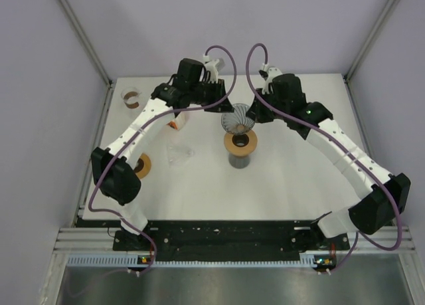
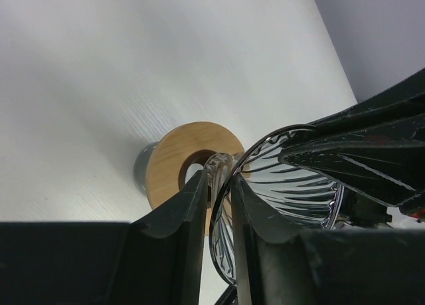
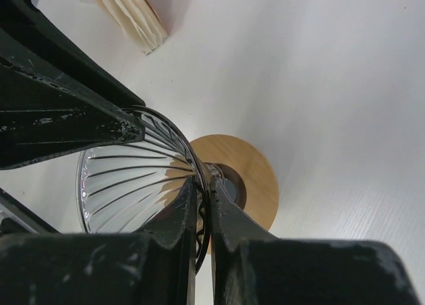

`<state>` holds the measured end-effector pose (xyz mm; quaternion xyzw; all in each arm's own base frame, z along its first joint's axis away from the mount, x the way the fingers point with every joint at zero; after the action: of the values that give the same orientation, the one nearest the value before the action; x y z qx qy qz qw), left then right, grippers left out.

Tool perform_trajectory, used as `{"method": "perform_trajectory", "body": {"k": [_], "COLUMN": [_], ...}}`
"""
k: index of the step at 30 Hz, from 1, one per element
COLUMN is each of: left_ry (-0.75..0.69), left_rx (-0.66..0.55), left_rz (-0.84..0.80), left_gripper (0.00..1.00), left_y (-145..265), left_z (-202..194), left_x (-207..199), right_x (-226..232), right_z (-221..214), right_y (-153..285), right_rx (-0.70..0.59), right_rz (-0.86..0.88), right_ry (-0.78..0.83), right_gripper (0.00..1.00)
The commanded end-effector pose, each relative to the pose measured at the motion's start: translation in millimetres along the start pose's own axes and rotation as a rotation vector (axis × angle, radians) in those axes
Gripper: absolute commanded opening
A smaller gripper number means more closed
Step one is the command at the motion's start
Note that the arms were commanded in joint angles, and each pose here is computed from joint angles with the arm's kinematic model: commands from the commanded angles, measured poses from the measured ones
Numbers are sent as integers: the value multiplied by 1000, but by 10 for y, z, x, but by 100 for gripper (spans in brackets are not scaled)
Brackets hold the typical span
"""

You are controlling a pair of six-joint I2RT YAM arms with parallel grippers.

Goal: Place the coffee filter in the dripper

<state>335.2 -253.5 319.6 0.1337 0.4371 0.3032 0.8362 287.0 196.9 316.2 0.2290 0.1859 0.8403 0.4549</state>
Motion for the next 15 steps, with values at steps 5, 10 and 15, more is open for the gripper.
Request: {"method": "perform_trajectory", "body": {"k": [5, 10, 15], "left_ry": [-43, -38, -4], "left_rx": [-6, 12, 60], "left_rz": [94, 95, 88], "left_gripper": [28, 28, 20], "left_y": [13, -14, -106], "left_z": [-62, -139, -255], "left_x": [74, 78, 121], "right_x": [-40, -97, -134], "right_z": [-108, -180, -230], "right_y": [-96, -129, -172], "right_rx": [31, 28, 25], "right_rz": [20, 78, 107], "right_ry": [4, -50, -79], "right_gripper": [0, 0, 0]}}
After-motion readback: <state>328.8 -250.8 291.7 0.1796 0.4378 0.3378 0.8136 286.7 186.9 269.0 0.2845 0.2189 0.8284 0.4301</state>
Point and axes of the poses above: each gripper's point midway between its finger pads, its own y axis back along the fingers, its own x axis along the line the jaws close on, z = x × y, the point moved 8 cm from there along y, back along the fingers, and after that the axes turned 8 degrees about y, right-handed, at the moved point
